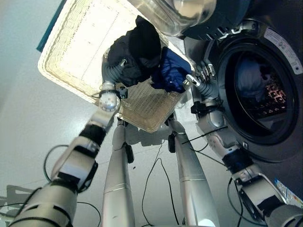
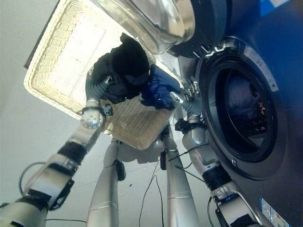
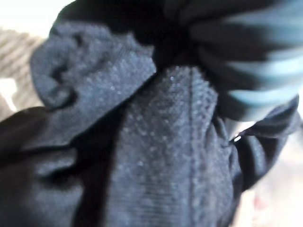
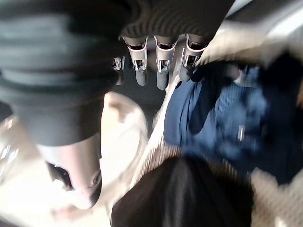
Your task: Put the clothes into the washing machine.
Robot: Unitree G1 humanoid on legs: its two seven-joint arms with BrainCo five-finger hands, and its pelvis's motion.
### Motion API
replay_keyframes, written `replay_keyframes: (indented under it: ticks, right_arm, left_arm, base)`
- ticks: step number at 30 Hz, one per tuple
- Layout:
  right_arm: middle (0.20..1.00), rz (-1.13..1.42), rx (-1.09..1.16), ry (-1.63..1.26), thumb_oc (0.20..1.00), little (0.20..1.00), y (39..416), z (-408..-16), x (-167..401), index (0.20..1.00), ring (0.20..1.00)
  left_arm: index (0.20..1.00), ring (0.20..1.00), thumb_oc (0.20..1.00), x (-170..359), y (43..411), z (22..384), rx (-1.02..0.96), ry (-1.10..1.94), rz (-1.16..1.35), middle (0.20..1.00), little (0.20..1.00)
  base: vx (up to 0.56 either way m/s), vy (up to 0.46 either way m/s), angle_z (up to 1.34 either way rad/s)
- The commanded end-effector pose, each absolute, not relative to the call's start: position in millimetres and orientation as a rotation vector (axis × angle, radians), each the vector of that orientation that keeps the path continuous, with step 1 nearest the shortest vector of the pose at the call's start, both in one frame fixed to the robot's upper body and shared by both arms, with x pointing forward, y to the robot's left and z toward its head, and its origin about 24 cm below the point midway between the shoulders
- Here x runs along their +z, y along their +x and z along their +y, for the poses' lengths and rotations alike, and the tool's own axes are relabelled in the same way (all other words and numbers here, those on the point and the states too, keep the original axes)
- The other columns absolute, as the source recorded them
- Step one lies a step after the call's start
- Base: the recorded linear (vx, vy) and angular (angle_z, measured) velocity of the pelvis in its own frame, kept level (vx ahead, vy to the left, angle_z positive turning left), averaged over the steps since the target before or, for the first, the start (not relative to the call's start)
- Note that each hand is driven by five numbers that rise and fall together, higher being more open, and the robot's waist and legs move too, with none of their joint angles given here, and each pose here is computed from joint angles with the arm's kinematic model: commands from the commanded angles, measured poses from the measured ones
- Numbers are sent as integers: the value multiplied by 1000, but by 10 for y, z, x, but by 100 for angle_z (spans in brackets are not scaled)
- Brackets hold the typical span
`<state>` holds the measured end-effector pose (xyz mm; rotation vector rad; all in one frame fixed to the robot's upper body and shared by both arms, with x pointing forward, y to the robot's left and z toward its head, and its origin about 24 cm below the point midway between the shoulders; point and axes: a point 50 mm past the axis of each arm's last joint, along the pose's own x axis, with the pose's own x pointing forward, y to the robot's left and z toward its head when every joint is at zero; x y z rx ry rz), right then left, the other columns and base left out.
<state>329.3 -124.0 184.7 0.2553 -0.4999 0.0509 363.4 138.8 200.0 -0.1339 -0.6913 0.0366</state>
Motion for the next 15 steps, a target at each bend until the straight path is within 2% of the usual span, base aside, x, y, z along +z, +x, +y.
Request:
replay_keyframes:
  ticks: [1,15]
  right_arm:
    - [1000,-636,94,270,1000,1000,3120,-1243,2091,1000,1000]
    - [1000,-701,329,294,1000,1000,2960,-1135,2278,1000,1000]
  left_arm:
    - [200,200,200,2494,3380,1245,-142,-247,-1005,200,200]
    - [200,200,200,2725,2971,1053,-368,-222,-1190,200,200]
  base:
    - [3,-18,10]
    - [1,-4,3]
